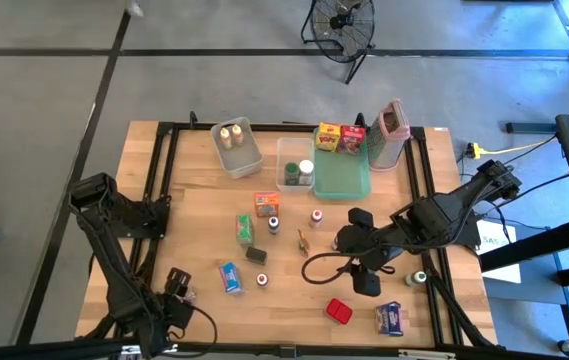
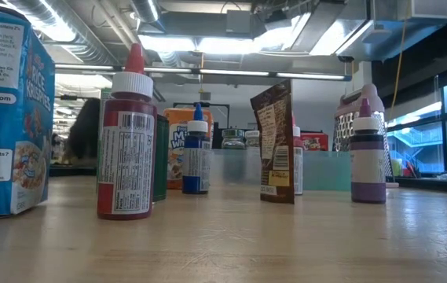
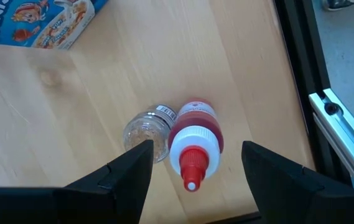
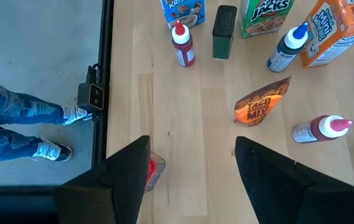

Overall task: Pick & Place Kitchen Items
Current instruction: Put the red food coloring bottle into the gray bin

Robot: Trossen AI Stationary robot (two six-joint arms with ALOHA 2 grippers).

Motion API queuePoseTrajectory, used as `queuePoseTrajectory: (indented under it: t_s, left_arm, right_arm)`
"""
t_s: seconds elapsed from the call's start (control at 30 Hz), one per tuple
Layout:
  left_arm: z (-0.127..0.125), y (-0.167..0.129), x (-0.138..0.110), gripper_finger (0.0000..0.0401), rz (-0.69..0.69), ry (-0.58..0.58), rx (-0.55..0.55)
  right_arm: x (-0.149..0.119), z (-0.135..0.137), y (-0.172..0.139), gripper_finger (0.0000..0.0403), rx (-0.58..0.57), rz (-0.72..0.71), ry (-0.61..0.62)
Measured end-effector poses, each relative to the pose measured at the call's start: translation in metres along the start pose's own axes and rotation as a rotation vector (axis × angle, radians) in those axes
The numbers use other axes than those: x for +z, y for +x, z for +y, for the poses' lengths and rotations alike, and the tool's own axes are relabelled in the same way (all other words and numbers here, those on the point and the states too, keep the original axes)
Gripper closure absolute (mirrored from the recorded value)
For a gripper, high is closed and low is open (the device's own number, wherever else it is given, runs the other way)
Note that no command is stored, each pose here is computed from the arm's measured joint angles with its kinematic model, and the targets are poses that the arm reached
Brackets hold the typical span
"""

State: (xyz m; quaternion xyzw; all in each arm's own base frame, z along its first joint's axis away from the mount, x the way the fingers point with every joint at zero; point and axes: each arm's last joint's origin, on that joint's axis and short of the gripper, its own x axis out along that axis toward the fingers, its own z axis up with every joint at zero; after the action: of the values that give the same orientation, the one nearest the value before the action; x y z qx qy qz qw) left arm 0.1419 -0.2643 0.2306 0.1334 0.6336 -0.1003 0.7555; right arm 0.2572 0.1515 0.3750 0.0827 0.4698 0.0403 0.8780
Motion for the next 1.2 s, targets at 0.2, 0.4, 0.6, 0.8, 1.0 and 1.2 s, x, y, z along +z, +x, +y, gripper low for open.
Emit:
queuePoseTrajectory:
  t_s: [0.2,0.4,0.6,0.8,1.0,1.2]
  left_arm:
    - [-0.001,0.000,-0.001,0.0162,-0.009,0.004,0.010]
    - [-0.001,0.001,0.000,0.0162,-0.015,0.005,0.022]
    - [-0.002,0.012,-0.004,0.0162,0.008,0.006,-0.009]
    - [-0.001,0.017,-0.004,0.0162,-0.034,0.003,0.007]
    - [-0.001,0.017,-0.005,0.0162,-0.026,0.033,0.008]
    - [0.000,0.020,-0.007,0.0162,-0.015,0.048,0.008]
  right_arm:
    - [0.001,0.000,0.000,0.0165,0.005,-0.007,0.003]
    - [0.001,0.001,0.000,0.0165,0.017,-0.012,0.011]
    - [0.002,0.002,0.000,0.0165,0.023,-0.019,0.012]
    - [0.002,0.002,0.000,0.0165,0.024,-0.019,0.012]
    - [0.004,-0.001,0.000,0.0165,0.018,-0.021,0.022]
    - [0.005,-0.003,0.001,0.0165,0.013,-0.023,0.030]
